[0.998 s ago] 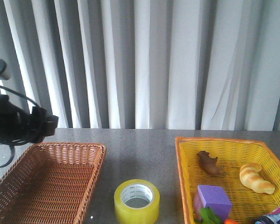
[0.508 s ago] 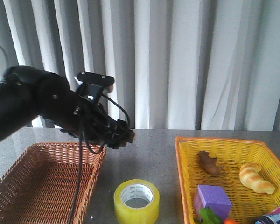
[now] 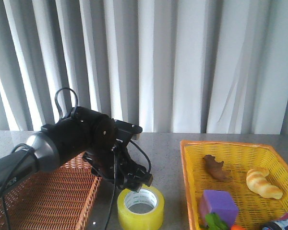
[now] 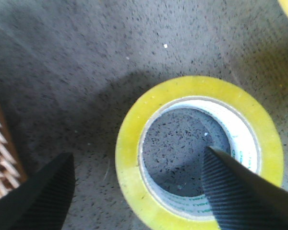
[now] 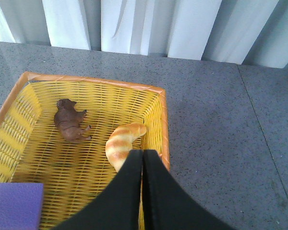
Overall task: Transfer tape with both arms
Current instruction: 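Reach the left gripper down to the tape roll on the table, then grasp the tape roll rim with the left gripper and lift it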
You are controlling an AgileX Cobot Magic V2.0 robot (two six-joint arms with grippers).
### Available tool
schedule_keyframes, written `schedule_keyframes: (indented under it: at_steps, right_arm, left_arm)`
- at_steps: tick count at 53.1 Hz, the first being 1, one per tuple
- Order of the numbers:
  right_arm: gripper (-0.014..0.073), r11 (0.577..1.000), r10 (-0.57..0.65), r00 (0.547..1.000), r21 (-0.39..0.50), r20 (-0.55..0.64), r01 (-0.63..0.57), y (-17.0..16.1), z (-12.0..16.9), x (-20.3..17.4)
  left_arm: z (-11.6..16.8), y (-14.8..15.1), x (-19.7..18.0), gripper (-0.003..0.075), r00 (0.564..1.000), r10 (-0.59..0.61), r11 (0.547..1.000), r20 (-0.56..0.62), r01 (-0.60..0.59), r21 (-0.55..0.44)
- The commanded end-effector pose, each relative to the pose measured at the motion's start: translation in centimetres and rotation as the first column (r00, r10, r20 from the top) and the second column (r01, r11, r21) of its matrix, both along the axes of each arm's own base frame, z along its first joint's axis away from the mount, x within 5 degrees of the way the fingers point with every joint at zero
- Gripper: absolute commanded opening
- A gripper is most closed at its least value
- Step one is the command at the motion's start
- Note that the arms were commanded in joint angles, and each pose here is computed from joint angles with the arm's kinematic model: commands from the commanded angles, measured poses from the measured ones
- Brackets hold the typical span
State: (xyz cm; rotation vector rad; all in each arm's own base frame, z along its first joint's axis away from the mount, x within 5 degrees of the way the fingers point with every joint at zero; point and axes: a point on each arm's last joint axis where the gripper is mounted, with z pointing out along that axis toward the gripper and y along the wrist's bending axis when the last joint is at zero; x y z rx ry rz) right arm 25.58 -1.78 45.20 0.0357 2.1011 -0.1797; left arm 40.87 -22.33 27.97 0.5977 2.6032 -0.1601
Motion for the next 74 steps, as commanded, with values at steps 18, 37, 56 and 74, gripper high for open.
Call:
schedule_keyframes:
  at_steps: [18, 37, 56, 74]
  right_arm:
    - [-0.0008, 1.0, 0.003, 0.995, -0.018, 0.103, -0.001, -0.1, 1.8, -0.6]
    - [-0.0008, 1.0, 0.003, 0.995, -0.018, 0.099, -0.001, -0.1, 1.7, -0.6]
    - [-0.0008, 1.0, 0.003, 0.995, -0.018, 0.099, -0.001, -0.1, 1.7, -0.6]
    - [-0.0008, 1.0, 0.003, 0.995, -0.018, 0.099, -0.001, -0.1, 1.7, -0.6]
  left_arm:
    - [0.5, -0.9, 0.2, 0.0523, 1.0, 0.007, 0.998, 0.018, -0.006, -0.063]
    - [-1.4, -1.1, 0.6, 0.0459, 0.999, 0.029, 0.999, -0.039, -0.03, -0.043]
    - [-0.6, -1.2, 0.8, 0.0183, 0.996, 0.091, 0.991, -0.019, -0.092, -0.093]
    - [0.3, -1.1, 0.7, -0.0001, 0.996, 0.091, 0.991, -0.008, -0.091, -0.102]
